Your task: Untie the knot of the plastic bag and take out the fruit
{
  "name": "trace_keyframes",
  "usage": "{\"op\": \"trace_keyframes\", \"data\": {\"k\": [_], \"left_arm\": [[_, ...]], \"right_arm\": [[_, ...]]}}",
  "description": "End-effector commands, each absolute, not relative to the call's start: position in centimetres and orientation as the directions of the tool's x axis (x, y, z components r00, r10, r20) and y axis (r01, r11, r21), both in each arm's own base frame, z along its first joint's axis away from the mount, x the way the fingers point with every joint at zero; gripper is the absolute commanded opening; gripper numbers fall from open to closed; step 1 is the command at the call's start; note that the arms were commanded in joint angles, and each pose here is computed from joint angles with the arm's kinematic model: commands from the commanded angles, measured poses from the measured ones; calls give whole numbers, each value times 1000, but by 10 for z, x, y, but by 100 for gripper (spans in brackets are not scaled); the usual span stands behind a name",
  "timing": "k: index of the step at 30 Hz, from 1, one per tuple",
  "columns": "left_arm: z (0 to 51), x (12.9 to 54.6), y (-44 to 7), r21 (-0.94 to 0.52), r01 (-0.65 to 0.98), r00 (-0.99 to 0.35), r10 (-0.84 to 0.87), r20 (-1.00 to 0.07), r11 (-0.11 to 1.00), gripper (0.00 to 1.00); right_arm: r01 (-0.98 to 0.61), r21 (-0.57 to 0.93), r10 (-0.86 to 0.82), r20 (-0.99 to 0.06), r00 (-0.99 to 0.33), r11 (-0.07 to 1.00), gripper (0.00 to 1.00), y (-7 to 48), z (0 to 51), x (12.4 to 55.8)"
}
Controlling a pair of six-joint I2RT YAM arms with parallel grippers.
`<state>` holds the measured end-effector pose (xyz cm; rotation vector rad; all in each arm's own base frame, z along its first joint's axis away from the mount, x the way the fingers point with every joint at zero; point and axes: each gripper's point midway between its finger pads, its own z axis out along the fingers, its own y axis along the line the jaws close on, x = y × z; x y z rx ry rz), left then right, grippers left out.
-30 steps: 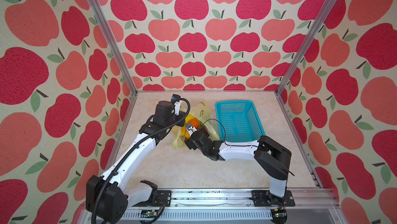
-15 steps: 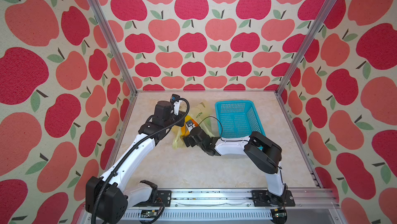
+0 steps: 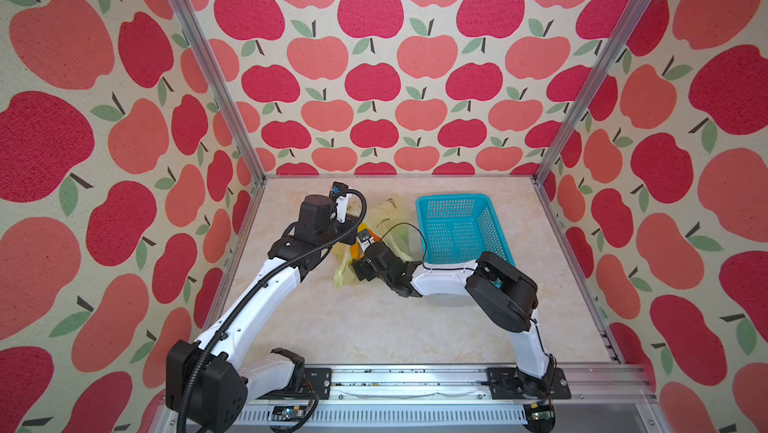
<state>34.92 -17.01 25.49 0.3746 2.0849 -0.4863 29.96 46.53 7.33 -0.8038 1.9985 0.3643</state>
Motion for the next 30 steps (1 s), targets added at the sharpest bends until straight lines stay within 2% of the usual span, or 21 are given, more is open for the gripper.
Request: {"op": "trace_keyframes", "data": {"k": [1,8,12,13,15,16,21,24,30], "left_arm": [[259,352,-170,-213,437,-529,58,-847,874,0],[259,351,-170,-219,440,-526,52,-849,871,0],[259,353,-170,-218,437,-530,54,-846,873,0],[258,352,-171,-220,438,-531,54,-845,872,0],[259,352,-170,-220,437,-529,51,-847,872,0],[259,351,-170,-221,438,-526,49,-849,871,0],[254,357,-169,-216,424,-535,51,-844,880,0],[247,360,-169,-219,418,-549,54,-834,882,0],[247,360,-170,-224,420,-550,50,-834,879,0]], "right_arm": [[-665,-128,-486,-784,-386,736,95,444,55,280],[-668,-188,-552,-739,-386,719,85,444,46,280],[-672,-204,-580,-710,-400,712,84,447,36,285],[-671,-207,-582,-709,-399,712,81,447,36,286],[-680,-207,-584,-713,-387,704,66,450,40,285],[-685,-206,-583,-720,-378,699,61,452,44,283],[-706,-242,-579,-764,-285,666,42,452,95,257],[-709,-290,-559,-810,-176,643,37,446,147,227],[-729,-259,-450,-890,-75,634,25,405,227,184]]}}
